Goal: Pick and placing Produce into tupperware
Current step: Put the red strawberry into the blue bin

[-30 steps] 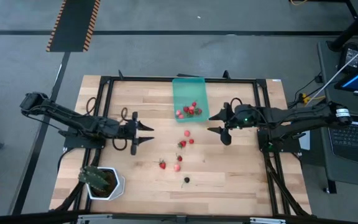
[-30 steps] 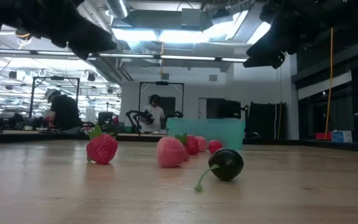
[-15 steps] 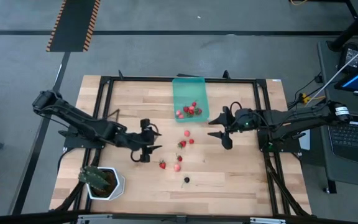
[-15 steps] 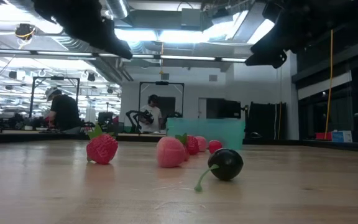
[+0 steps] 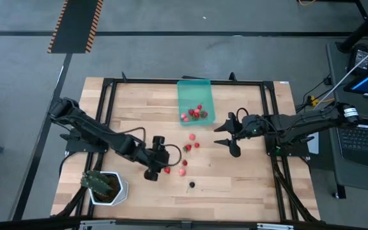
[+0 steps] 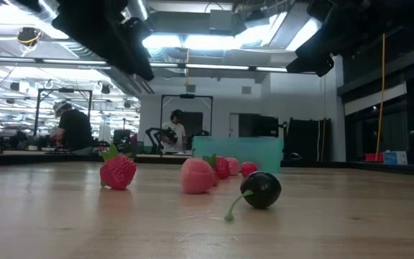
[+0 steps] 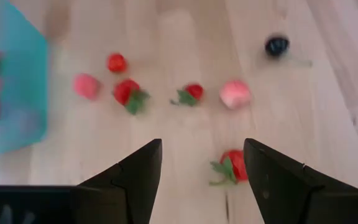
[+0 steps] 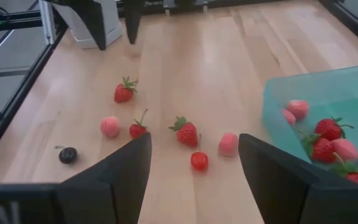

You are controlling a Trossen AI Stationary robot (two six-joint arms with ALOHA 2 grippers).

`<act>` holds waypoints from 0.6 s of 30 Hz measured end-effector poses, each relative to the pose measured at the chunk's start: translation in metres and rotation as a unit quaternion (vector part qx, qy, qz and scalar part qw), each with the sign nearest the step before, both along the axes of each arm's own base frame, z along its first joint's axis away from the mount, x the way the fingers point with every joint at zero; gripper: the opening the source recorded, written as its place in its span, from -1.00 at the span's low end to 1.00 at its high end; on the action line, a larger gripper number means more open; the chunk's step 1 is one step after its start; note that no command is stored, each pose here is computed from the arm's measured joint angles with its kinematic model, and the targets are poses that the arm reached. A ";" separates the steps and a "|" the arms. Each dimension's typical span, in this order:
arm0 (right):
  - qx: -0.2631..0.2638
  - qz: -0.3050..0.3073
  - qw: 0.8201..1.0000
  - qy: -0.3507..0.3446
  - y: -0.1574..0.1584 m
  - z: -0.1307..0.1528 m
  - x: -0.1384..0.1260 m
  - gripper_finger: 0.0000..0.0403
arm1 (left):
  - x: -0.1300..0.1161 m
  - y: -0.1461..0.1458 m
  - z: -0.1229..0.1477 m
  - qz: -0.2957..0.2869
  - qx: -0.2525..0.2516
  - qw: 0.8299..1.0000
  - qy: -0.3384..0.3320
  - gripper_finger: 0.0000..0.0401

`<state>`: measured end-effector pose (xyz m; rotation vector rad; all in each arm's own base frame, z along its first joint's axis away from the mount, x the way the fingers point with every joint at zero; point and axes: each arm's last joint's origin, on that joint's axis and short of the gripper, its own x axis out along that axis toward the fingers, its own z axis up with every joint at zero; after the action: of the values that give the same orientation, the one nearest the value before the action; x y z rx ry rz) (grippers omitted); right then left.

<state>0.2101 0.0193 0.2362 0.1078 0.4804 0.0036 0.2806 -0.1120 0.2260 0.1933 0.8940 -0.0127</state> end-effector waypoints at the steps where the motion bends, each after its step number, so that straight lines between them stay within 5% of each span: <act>1: 0.000 0.003 1.000 0.000 0.001 0.000 0.000 0.21 | 0.002 -0.001 -0.002 -0.002 0.002 1.000 0.012 0.08; 9: 0.000 0.018 1.000 0.000 0.008 0.000 -0.001 0.21 | 0.018 -0.011 -0.029 -0.012 -0.003 0.994 0.105 0.06; 18: 0.006 0.031 1.000 -0.003 0.014 0.001 -0.001 0.21 | 0.020 -0.020 -0.043 -0.025 0.000 0.991 0.128 0.06</act>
<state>0.2088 0.0334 0.2369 0.1043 0.4767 0.0669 0.3005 -0.1322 0.1834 0.2178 1.1442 -0.0863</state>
